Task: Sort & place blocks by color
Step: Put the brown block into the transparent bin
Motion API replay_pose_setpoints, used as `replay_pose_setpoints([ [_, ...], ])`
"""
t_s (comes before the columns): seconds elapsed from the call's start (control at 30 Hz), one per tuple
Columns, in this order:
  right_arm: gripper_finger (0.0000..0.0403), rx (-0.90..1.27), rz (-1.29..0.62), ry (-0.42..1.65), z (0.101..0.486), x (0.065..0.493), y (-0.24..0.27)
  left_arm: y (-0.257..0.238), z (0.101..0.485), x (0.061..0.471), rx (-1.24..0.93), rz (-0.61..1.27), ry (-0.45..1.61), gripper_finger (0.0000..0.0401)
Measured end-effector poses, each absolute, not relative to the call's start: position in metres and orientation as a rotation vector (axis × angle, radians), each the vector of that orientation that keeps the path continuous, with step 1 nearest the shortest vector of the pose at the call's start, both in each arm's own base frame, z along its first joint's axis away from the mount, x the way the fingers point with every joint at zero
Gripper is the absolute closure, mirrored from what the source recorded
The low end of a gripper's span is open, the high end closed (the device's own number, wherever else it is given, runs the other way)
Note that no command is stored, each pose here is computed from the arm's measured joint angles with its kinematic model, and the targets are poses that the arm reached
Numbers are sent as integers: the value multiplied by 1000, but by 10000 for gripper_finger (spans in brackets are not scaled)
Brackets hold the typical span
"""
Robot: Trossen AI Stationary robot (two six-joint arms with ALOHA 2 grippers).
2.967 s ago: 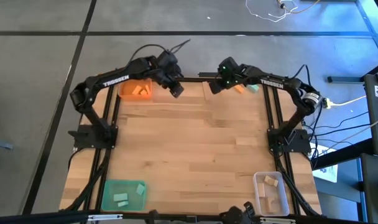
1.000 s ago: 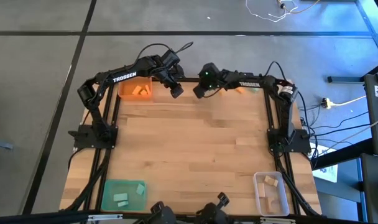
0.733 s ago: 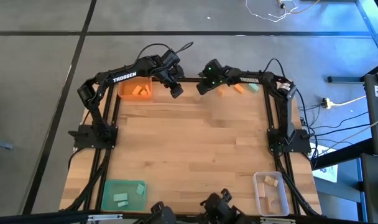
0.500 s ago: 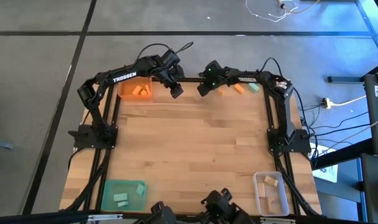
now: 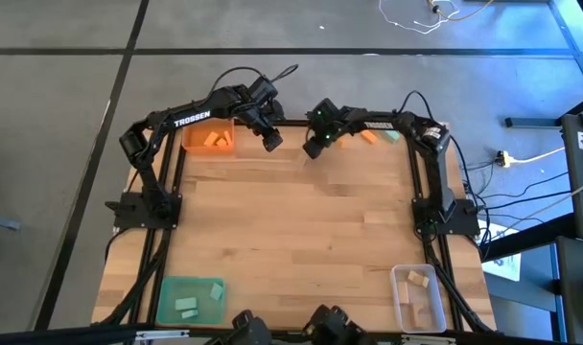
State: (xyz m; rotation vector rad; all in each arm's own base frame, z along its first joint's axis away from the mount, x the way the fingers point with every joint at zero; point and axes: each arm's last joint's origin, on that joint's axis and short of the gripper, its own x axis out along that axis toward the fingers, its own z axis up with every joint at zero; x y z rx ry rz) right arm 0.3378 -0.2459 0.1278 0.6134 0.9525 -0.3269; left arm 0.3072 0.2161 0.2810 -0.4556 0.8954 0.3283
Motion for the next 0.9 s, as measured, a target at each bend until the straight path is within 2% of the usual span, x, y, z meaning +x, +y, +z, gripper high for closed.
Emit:
replay_pose_setpoints([
  [0.27,403,564,-122,992,126,358,-208,216,281,307,-456,328,897,244],
  [0.43,403,498,-157,1015,133,365,-199,215,280,306,-463,328,910,244],
  [0.63,403,398,-137,1097,181,362,-199,214,279,304,-471,324,938,244],
  [0.77,403,348,-20,1228,199,355,-188,212,277,302,-446,307,977,244],
  [0.9,403,361,120,1250,214,355,-176,211,276,300,-456,306,1001,244],
])
